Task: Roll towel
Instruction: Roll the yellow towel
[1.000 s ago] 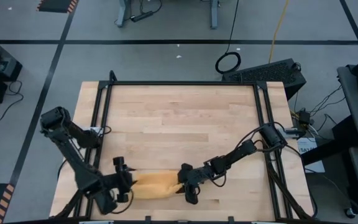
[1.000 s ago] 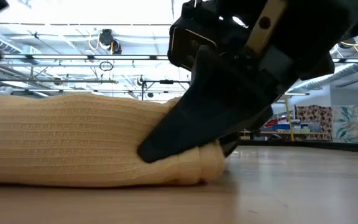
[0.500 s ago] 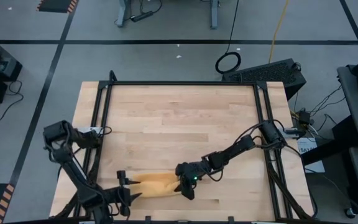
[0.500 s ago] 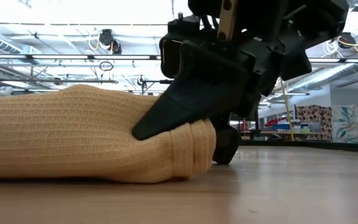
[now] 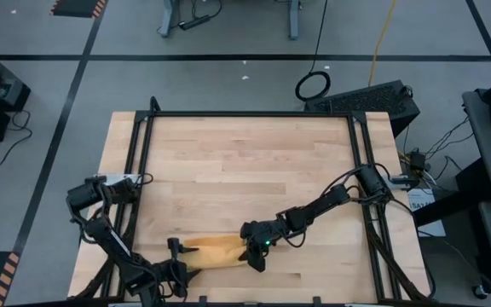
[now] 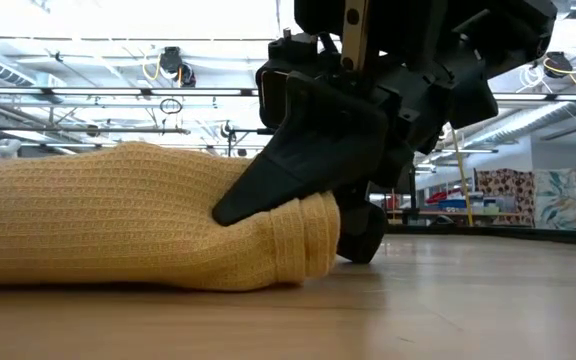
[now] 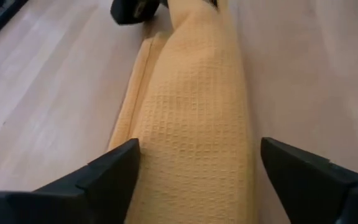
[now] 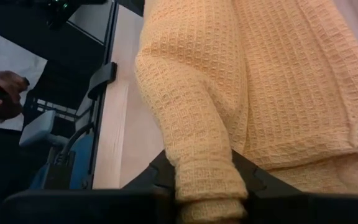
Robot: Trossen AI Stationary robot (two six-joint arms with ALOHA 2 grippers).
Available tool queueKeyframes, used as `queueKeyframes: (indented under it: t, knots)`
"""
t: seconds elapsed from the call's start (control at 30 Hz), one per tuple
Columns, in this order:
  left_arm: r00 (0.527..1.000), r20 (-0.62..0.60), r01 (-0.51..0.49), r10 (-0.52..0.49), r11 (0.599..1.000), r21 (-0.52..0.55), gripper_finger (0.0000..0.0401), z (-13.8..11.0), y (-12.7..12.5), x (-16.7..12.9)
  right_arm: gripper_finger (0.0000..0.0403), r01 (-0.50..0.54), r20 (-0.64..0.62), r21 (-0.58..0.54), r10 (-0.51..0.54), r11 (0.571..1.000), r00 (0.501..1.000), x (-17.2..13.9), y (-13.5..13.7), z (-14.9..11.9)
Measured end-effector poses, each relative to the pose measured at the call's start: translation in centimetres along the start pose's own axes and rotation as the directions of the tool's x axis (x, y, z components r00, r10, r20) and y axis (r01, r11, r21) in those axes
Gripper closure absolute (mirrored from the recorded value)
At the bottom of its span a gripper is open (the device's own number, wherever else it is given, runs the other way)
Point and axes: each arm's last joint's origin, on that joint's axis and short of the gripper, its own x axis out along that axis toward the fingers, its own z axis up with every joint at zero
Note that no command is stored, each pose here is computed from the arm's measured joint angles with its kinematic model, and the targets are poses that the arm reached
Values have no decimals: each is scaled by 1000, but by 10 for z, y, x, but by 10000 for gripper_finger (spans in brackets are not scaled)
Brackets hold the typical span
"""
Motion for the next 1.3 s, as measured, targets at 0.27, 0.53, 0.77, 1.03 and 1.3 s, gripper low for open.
queueKeyframes:
  t: [0.27, 0.53, 0.77, 1.03, 1.3]
  knots:
    - [978, -202, 44, -51, 998, -37, 78, -2, 2, 27, 304, 0, 13, -10, 0, 1000, 1000, 0, 0, 1]
    - [973, -220, 58, -66, 997, -41, 274, 5, 10, 23, 203, 20, 28, -162, -16, 987, 999, -17, 8, 10]
    - [969, -225, 79, -106, 989, -125, 370, 19, 19, 9, 166, 217, 85, -500, -202, 838, 976, -58, 45, 6]
    - [916, -348, 118, -197, 964, -237, 324, 30, 29, 18, 165, 293, 279, -779, -112, 554, 954, -38, 87, -33]
    - [860, -438, 136, -260, 946, -294, 319, 35, 35, 28, 154, 470, 451, -803, -142, 367, 881, 2, 76, -65]
